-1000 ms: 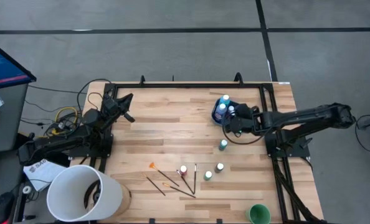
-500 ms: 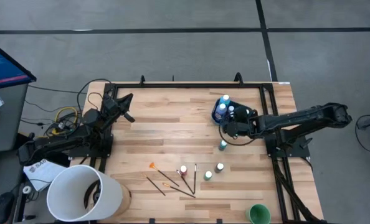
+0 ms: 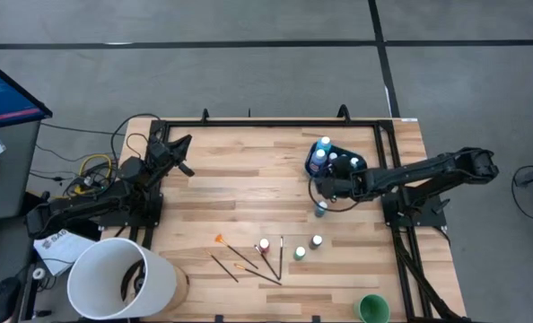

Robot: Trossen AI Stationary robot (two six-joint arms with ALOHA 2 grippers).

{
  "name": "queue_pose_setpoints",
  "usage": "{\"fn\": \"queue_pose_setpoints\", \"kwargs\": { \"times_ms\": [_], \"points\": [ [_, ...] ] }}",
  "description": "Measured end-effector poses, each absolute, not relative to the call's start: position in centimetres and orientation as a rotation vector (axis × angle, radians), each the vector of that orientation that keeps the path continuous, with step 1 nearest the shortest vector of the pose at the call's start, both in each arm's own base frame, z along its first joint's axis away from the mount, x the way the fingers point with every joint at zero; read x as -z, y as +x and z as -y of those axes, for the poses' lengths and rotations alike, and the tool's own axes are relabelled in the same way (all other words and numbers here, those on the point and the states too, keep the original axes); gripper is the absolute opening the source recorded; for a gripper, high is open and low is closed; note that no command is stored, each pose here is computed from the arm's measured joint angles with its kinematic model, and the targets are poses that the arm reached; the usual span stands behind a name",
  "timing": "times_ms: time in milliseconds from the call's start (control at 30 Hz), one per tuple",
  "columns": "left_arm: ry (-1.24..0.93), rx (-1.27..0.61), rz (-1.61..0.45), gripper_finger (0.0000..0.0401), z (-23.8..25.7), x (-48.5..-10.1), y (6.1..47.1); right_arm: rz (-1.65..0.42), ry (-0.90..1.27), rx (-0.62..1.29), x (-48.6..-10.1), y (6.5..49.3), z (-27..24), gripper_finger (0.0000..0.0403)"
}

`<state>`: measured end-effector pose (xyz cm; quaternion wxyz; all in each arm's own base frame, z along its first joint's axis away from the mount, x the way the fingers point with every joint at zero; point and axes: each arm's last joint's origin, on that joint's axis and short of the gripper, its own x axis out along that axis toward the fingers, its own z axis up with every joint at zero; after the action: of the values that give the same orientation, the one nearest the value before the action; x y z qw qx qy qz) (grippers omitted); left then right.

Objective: Pick & Place Paint Supplies
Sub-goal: Put the small blue paint bottle into the blue bin, then put the small light green paint bottle into the blue bin

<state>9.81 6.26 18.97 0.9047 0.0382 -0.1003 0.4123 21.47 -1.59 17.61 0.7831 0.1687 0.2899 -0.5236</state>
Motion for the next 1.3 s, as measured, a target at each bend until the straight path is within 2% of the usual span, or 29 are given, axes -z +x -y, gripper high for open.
{"fn": "queue_pose_setpoints", "kwargs": {
  "times_ms": [367, 633, 1000, 1133, 1300],
  "points": [
    [0.079, -0.852, 0.207, 0.0008, -6.3, -19.0, 9.8, -0.627, 0.392, 1.146, -17.6, 21.5, 2.2, 0.0108],
    [0.079, -0.852, 0.207, 0.0008, -6.3, -19.0, 9.8, -0.631, 0.412, 1.148, -17.6, 21.5, 2.5, 0.0160],
    [0.079, -0.852, 0.207, 0.0008, -6.3, -19.0, 9.8, -0.678, 0.338, 1.106, -17.8, 21.4, 2.5, 0.0161],
    [0.079, -0.852, 0.207, 0.0008, -6.3, -19.0, 9.8, -0.678, 0.304, 1.052, -19.6, 21.4, 2.5, 0.0182],
    [0.079, -0.852, 0.207, 0.0008, -6.3, -19.0, 9.8, -0.611, 0.291, 0.907, -24.3, 21.1, 1.7, 0.0208]
  ]
}}
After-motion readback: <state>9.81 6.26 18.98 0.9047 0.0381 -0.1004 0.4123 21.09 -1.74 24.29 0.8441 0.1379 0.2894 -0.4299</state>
